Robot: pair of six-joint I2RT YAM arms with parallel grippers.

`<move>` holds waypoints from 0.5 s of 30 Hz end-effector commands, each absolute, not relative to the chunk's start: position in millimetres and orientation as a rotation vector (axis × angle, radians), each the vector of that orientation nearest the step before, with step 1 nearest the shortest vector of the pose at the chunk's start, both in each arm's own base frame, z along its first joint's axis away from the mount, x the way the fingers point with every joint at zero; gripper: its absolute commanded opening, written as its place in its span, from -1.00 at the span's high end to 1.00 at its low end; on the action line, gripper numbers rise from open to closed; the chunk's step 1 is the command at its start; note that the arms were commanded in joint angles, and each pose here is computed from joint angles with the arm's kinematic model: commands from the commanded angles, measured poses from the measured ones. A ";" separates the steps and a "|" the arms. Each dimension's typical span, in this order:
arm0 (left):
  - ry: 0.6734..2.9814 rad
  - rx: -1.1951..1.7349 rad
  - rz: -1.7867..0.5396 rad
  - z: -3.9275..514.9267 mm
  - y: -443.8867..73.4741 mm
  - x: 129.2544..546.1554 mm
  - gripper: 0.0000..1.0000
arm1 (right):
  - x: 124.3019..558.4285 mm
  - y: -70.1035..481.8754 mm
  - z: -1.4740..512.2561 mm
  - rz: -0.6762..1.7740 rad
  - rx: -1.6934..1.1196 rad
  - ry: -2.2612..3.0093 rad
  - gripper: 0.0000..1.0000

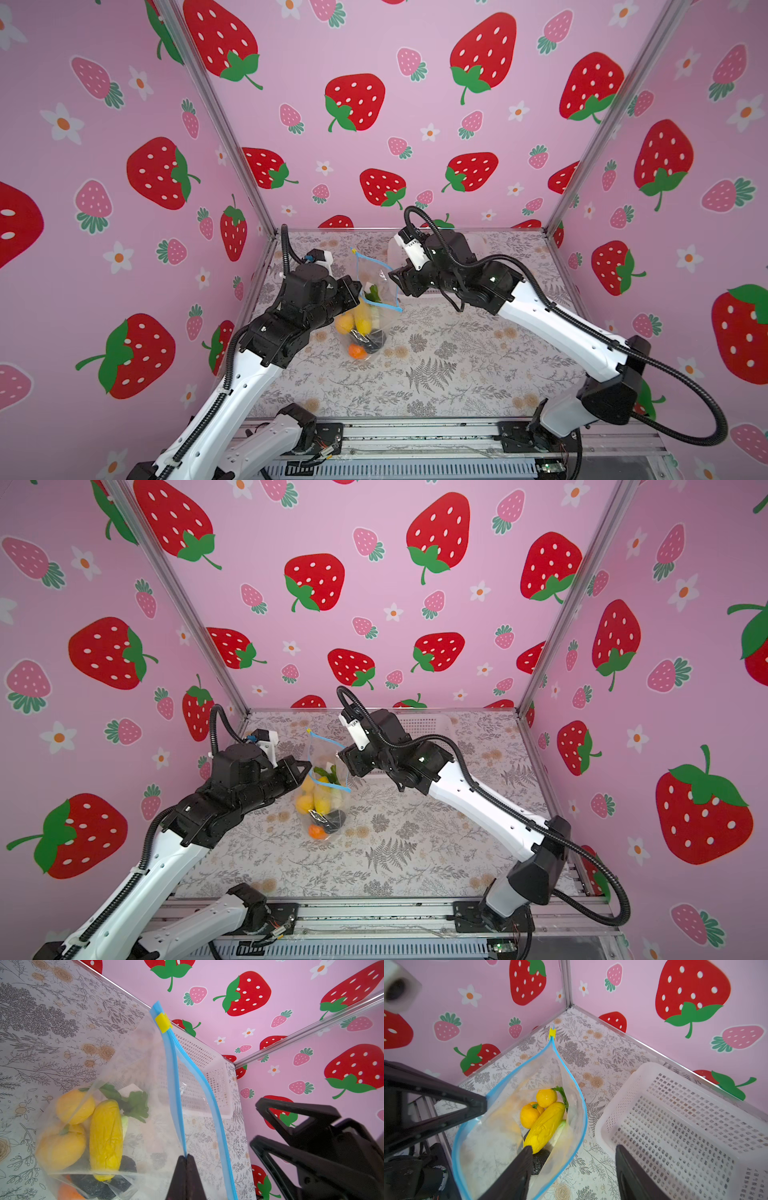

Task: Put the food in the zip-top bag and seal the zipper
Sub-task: 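Raise the right gripper out of the bag and draw it back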

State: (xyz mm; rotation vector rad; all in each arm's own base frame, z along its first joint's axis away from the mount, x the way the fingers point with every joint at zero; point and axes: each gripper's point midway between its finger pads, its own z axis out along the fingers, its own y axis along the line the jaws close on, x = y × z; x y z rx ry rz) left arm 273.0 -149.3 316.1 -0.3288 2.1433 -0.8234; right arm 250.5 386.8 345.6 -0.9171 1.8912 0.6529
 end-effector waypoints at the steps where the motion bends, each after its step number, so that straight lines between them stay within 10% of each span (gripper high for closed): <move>1: 2.101 -0.323 -0.824 328.4 -146.0 273.5 1.00 | 243.3 388.3 366.5 0.742 -0.890 1.761 -0.30; 15: 2.107 -0.324 -0.823 325.3 -146.9 274.5 1.00 | 248.1 337.1 308.2 0.691 -0.752 1.827 -0.19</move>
